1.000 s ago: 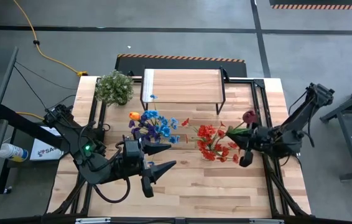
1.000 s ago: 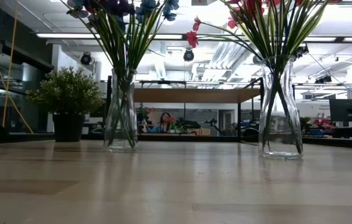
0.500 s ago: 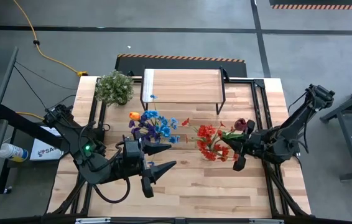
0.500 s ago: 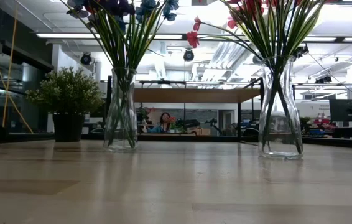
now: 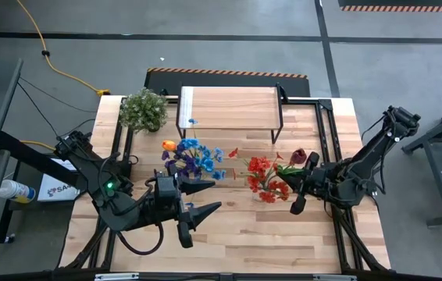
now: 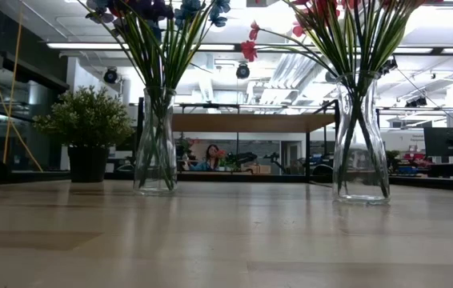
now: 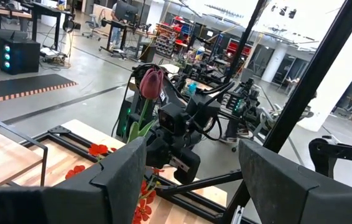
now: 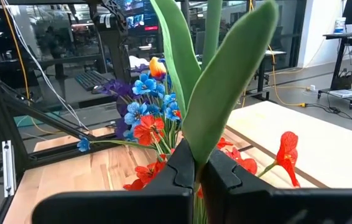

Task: Pick and place flowers into a vace then onto a shelf
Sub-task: Put the dark red flower into the right transparent vase

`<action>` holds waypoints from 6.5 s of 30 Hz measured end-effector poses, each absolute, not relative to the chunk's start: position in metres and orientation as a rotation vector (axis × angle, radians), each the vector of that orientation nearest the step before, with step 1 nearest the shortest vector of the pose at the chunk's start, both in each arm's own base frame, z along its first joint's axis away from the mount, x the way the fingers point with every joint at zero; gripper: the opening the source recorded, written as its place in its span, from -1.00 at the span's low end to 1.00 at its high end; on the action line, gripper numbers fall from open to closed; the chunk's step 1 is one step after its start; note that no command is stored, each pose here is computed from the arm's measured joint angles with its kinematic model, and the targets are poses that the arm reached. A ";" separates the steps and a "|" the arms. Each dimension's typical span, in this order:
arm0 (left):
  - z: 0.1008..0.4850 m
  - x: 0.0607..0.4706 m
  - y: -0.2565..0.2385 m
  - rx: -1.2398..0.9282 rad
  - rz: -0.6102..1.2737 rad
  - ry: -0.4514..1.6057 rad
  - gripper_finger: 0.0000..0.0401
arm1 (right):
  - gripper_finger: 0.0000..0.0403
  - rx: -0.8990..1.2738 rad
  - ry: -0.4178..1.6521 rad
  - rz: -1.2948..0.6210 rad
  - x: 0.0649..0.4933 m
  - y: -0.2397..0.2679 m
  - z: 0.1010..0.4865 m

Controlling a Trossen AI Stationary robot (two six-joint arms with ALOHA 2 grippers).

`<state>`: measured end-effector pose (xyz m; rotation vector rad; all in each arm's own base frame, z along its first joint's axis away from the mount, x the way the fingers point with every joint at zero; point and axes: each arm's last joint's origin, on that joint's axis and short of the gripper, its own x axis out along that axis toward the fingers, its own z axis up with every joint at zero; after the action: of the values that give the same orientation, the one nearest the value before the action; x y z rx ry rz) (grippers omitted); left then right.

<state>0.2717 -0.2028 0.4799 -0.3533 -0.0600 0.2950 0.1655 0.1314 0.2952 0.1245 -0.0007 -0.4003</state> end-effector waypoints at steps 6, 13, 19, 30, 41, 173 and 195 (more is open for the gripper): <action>0.479 0.272 -0.203 -0.349 0.296 -0.057 0.43 | -1.00 0.128 0.003 -0.373 0.166 0.132 0.295; 0.480 0.272 -0.203 -0.350 0.298 -0.058 0.43 | -1.00 0.138 0.010 -0.333 0.166 0.133 0.294; 0.479 0.272 -0.203 -0.349 0.299 -0.058 0.43 | -1.00 0.129 0.020 -0.320 0.166 0.133 0.293; 0.479 0.272 -0.203 -0.349 0.298 -0.058 0.43 | -1.00 0.107 0.041 -0.302 0.166 0.134 0.290; 0.479 0.272 -0.203 -0.340 0.299 -0.054 0.43 | -1.00 0.127 0.090 -0.297 0.165 0.133 0.281; 0.476 0.271 -0.201 -0.302 0.356 -0.035 0.43 | -0.97 0.207 0.100 0.055 0.148 0.110 0.307; 0.475 0.271 -0.201 -0.302 0.356 -0.034 0.43 | -0.97 0.172 0.137 0.020 0.155 0.116 0.298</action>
<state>0.2714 -0.2010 0.4755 -0.3021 -0.0344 0.3557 0.1552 0.1164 0.2978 0.1716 0.1367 0.0199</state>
